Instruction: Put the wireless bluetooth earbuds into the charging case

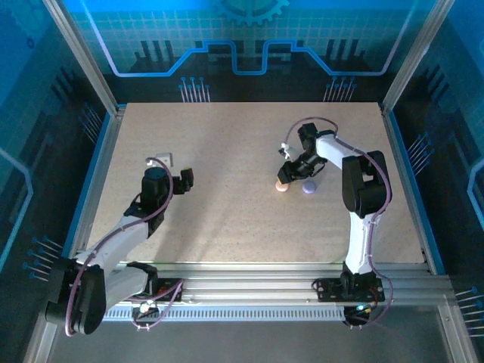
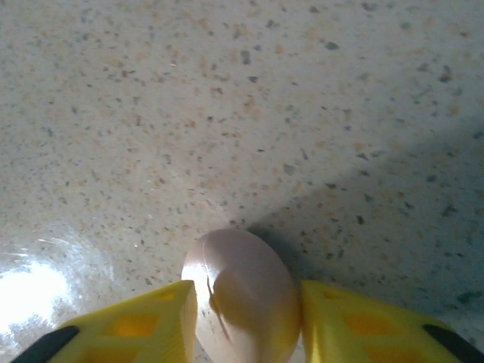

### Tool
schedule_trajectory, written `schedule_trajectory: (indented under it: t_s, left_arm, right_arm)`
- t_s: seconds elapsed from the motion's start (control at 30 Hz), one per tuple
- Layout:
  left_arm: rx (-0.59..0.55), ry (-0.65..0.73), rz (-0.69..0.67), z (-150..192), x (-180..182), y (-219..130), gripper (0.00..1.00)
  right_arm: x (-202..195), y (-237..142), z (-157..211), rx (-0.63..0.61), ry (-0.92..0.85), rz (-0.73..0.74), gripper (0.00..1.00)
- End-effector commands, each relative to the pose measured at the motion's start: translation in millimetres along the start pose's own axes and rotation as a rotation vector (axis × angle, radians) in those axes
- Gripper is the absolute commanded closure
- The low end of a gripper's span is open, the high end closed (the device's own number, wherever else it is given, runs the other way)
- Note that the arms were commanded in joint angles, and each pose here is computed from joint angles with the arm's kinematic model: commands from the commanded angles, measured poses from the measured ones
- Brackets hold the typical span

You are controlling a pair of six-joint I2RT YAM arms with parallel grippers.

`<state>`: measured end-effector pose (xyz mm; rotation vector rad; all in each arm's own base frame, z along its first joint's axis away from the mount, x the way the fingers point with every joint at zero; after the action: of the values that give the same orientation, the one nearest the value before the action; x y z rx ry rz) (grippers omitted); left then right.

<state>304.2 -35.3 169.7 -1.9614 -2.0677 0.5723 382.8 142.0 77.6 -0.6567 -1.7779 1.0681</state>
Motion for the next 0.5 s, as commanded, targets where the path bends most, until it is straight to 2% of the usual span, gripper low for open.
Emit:
schedule_trajectory:
  t_s: [0.0,0.27,0.37,0.4,0.43,0.47]
  left_arm:
    - [-0.002,-0.016,-0.051,-5,9,3,0.11]
    - [-0.014,-0.02,-0.148,-9,32,12,0.07]
    - [-0.02,-0.015,-0.18,-9,40,18,0.06]
    - [-0.023,-0.008,-0.189,-9,42,20,0.05]
    - [-0.03,0.0,-0.196,-9,44,21,0.04]
    - [-0.034,0.004,-0.2,-8,46,23,0.03]
  right_arm:
    - [-6,-11,0,-0.013,0.032,0.059,0.55]
    - [2,-62,-19,-0.226,-0.022,0.201,0.5]
    - [-4,-80,-17,-0.348,-0.022,0.306,0.41]
    - [-7,-85,-14,-0.378,-0.008,0.335,0.37]
    - [-12,-90,-11,-0.414,0.009,0.37,0.03]
    - [-14,-95,-7,-0.446,0.02,0.401,0.0]
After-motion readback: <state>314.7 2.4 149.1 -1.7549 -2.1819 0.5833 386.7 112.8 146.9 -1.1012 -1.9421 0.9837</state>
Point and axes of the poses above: each hand's point on the last joint's axis, 136 mm out from that joint toward the fingers, its own y axis out along the fingers, its own x axis along the line the jaws close on, z = x × y, the point moved 5 cm from there along -y, back along the fingers, and after that the axes turned 1 degree about y, right-handed, at the moved point
